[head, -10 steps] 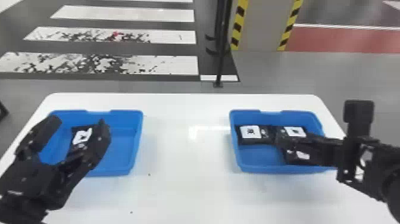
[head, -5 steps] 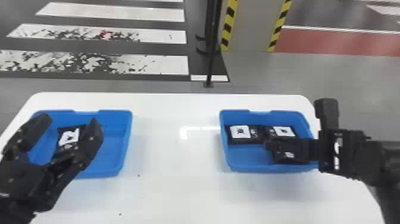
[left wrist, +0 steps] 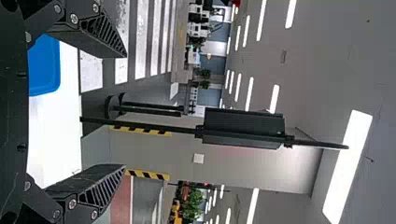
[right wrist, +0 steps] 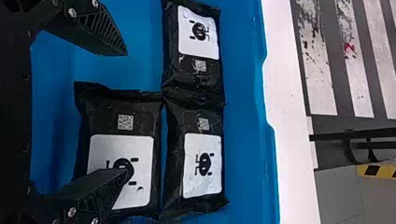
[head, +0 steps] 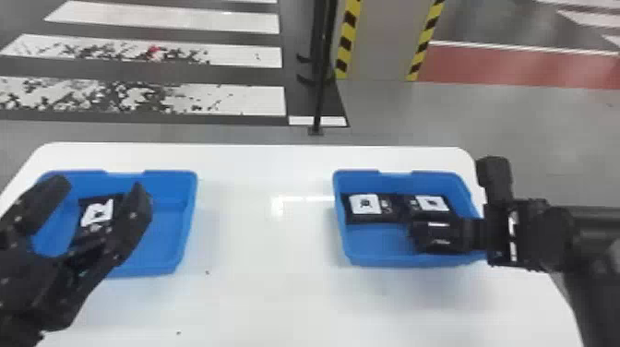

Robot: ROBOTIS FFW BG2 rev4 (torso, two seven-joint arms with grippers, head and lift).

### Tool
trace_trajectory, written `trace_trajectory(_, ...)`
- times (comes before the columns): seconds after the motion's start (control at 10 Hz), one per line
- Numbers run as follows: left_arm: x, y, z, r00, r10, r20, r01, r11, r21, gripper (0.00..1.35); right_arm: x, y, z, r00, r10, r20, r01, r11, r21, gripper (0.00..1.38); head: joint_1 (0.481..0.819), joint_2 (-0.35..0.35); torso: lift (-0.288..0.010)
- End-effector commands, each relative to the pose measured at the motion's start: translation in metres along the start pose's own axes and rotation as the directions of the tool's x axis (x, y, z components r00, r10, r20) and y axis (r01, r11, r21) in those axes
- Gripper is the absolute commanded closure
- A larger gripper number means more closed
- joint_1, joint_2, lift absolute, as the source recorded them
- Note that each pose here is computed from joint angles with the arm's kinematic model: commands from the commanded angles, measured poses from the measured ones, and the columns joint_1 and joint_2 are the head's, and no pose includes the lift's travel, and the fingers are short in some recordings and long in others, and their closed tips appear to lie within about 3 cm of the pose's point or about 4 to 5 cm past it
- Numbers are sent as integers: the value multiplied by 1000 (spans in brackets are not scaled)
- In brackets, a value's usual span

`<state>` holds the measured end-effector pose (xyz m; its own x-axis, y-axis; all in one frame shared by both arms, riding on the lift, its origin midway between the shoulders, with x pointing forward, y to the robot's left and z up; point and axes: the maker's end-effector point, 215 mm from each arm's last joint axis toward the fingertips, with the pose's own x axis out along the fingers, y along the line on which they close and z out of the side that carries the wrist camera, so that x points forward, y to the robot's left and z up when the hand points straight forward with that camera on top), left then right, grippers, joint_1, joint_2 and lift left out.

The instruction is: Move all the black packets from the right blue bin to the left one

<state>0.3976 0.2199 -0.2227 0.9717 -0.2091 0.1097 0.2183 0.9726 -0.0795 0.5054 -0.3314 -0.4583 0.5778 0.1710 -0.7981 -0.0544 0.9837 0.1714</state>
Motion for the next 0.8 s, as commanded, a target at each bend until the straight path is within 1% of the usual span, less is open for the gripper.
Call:
trace_trajectory(0.0,0,0,1,1000,0,3,0,1000,1,208,-5,-8,-5,999,-33,-26,33,999,-1,144,695,-137,-140)
trace_trajectory(0.2,1,0,0,1000,0,3,0,1000,-1,208,-6,-18,-4,997,-65,-30,65,998,-2,144,695,-149,-140)
trace_trajectory(0.4,0,0,-1,1000,-1,4,1,1000,-1,208,1,-26,2,997,-69,-19,69,998,8,144,695,-163,-140)
trace_trajectory(0.6,0,0,-2,1000,-1,7,1,1000,-3,208,7,-33,-2,997,-75,-31,76,997,25,145,695,-168,-140)
trace_trajectory(0.7,0,1,-1,1000,-1,12,1,1000,-2,208,10,-38,-8,995,-84,-48,86,996,35,145,695,-172,-140)
